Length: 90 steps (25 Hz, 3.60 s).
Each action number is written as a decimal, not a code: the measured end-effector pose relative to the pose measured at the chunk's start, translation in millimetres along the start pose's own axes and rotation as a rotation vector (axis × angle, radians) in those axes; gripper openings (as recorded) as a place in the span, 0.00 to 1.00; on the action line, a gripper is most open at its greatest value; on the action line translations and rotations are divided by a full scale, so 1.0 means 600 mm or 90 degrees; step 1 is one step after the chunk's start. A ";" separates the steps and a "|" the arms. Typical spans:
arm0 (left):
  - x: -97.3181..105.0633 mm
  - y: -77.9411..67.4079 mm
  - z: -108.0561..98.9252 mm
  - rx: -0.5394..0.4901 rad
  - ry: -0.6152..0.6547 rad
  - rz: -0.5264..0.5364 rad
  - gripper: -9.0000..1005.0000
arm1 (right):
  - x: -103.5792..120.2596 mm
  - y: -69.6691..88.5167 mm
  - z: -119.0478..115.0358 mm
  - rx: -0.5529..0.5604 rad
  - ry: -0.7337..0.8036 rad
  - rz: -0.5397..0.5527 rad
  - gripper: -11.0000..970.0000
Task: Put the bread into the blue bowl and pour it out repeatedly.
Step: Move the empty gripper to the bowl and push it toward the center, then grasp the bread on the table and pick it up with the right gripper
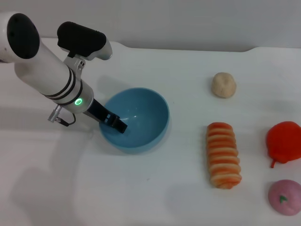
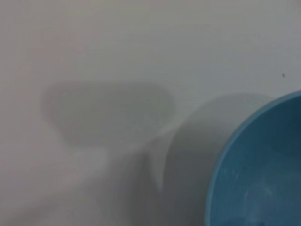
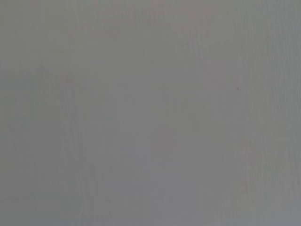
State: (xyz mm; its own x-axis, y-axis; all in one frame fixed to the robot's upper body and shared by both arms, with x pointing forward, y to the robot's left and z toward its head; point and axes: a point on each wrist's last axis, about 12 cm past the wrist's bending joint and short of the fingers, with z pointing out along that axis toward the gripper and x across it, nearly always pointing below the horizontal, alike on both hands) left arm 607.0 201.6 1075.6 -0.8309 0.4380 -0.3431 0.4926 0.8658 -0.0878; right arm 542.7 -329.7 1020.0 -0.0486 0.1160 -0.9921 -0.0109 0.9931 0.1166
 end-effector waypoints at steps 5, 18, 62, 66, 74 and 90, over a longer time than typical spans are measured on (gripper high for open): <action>-0.002 -0.002 0.000 0.001 -0.001 0.001 0.80 | 0.000 0.000 0.000 0.000 0.000 0.000 0.49; -0.007 0.003 -0.008 0.010 -0.009 -0.020 0.50 | 0.001 -0.001 -0.002 0.002 0.001 0.000 0.49; -0.026 0.031 -0.036 0.077 -0.098 -0.196 0.01 | -0.118 0.092 0.160 -0.276 0.478 0.178 0.49; -0.030 0.029 -0.038 0.077 -0.102 -0.189 0.01 | -0.154 0.106 0.160 -0.316 0.619 0.135 0.49; -0.038 0.026 -0.047 0.077 -0.103 -0.177 0.01 | -0.196 0.141 0.148 -0.357 0.785 0.031 0.47; -0.050 0.026 -0.060 0.072 -0.123 -0.162 0.01 | -0.126 0.229 0.111 -0.392 0.889 -0.087 0.42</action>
State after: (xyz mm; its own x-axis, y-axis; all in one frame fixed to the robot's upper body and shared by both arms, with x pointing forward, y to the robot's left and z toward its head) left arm 630.4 210.6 1118.1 -0.8715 0.1482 -0.4674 0.3110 0.9041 -0.2931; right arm 611.6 -200.8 1108.0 -0.8797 -0.4306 -0.2019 -0.4755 0.7927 0.3814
